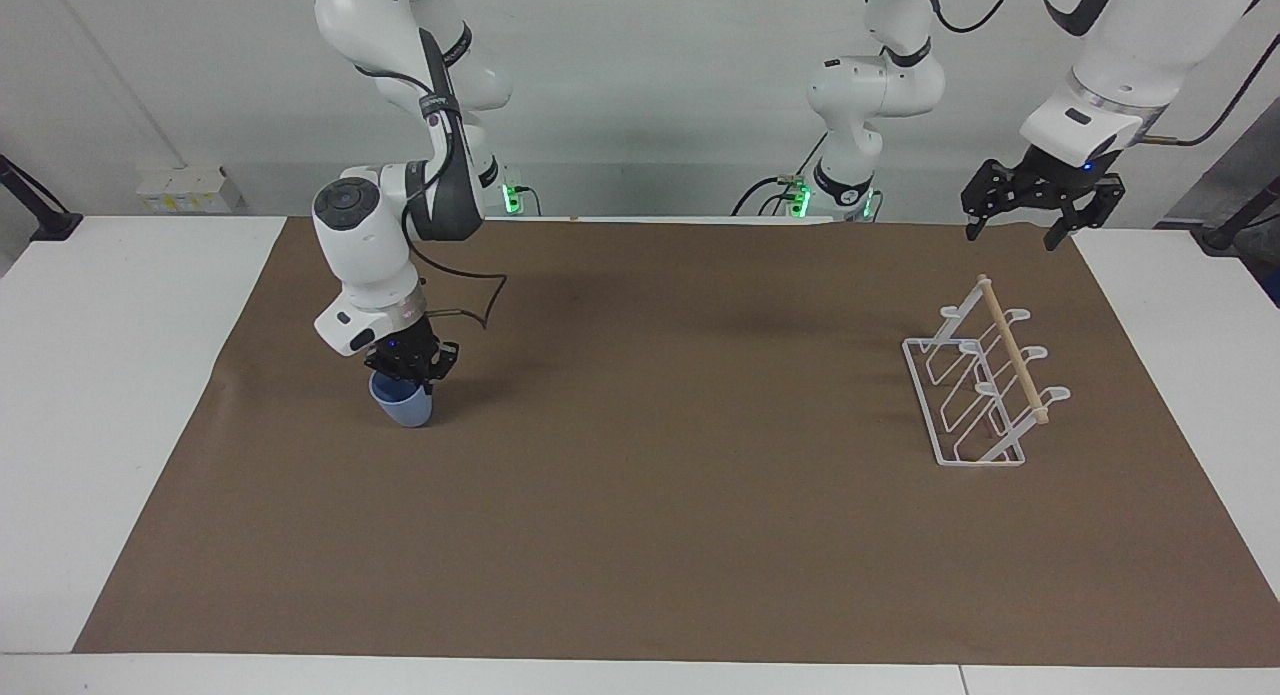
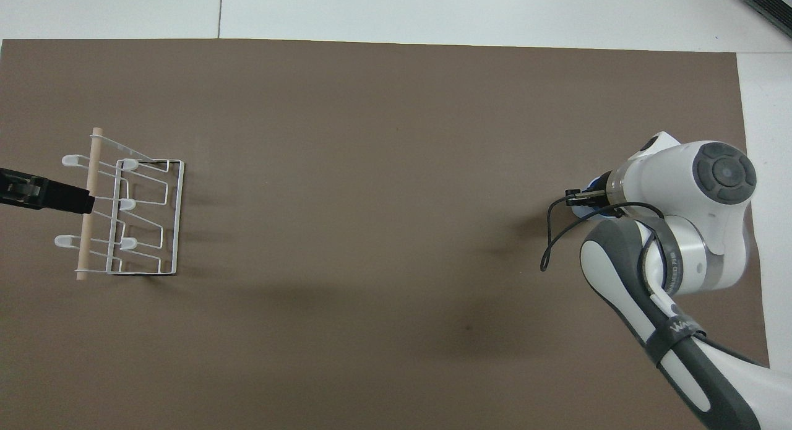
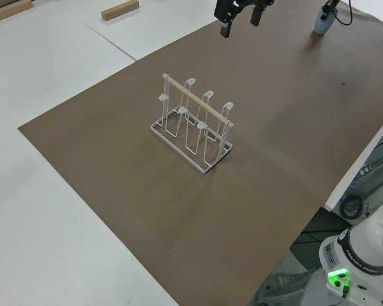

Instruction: Hang cup on cup holder

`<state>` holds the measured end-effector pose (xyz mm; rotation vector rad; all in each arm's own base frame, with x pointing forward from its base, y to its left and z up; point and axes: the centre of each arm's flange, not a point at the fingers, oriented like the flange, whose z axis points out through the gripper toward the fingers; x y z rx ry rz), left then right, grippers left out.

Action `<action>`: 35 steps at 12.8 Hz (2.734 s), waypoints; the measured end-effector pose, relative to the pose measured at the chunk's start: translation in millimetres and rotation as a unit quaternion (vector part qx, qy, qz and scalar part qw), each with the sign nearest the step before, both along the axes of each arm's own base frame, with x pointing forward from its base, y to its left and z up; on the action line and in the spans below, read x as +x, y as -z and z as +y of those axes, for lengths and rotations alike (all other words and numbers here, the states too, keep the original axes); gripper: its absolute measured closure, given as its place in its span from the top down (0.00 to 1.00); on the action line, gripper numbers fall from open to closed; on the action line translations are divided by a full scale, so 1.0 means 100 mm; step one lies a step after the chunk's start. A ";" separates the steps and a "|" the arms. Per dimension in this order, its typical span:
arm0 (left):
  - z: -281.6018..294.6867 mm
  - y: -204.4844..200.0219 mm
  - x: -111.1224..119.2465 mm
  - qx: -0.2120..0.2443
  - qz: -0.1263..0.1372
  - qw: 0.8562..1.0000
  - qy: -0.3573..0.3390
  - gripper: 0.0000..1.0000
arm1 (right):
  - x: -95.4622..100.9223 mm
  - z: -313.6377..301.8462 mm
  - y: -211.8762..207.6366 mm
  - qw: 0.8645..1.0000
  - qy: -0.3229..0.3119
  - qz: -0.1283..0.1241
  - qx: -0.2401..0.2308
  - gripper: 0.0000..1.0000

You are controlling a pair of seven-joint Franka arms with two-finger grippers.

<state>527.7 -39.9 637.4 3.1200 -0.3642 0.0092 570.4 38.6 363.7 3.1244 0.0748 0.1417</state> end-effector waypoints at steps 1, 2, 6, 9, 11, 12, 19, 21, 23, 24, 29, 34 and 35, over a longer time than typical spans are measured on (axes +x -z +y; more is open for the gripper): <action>0.00 0.00 0.00 0.000 0.000 1.000 0.000 1.00 | 0.00 0.00 0.00 1.000 0.000 0.000 0.000 0.07; 0.00 0.00 0.00 0.000 0.000 1.000 0.000 1.00 | 0.00 0.00 0.00 1.000 0.000 0.000 0.000 0.07; 0.00 0.00 0.00 0.000 0.000 1.000 0.000 1.00 | 0.00 0.00 -0.01 1.000 0.000 0.004 0.000 0.06; -0.03 0.00 0.00 0.000 0.000 1.000 0.002 1.00 | 0.05 -0.01 -0.17 1.000 0.002 0.021 -0.003 0.06; -0.04 0.00 0.00 0.000 0.000 1.000 0.003 1.00 | 0.11 -0.10 -0.39 1.000 -0.003 0.030 -0.005 0.06; -0.04 0.00 0.00 0.000 0.000 1.000 0.004 1.00 | 0.13 -0.17 -0.49 0.999 -0.009 0.033 -0.007 0.06; -0.04 0.00 0.00 0.000 0.000 1.000 0.004 1.00 | 0.07 -0.38 -1.37 0.998 -0.041 0.050 -0.015 0.06; -0.01 0.00 0.00 0.000 0.000 1.000 0.001 1.00 | 0.03 -0.35 -1.65 0.997 -0.051 0.051 -0.016 0.06; -0.01 0.00 0.00 0.000 0.000 1.000 0.000 1.00 | -0.02 -0.31 -1.88 0.997 -0.051 0.052 -0.003 0.06; 0.00 0.00 0.00 0.000 0.000 1.000 0.000 1.00 | -0.04 -0.29 -1.97 0.997 -0.051 0.054 0.005 0.06; 0.00 0.00 0.00 0.000 0.000 1.000 -0.001 1.00 | -0.07 -0.15 -2.26 0.994 -0.046 0.051 0.087 0.06; 0.00 -0.02 0.02 -0.001 -0.009 1.000 -0.001 1.00 | -0.03 0.08 -2.41 0.976 -0.040 0.028 0.211 0.06; 0.00 -0.02 0.02 -0.001 -0.009 1.000 0.000 1.00 | -0.02 0.18 -2.43 0.973 -0.040 0.020 0.227 0.06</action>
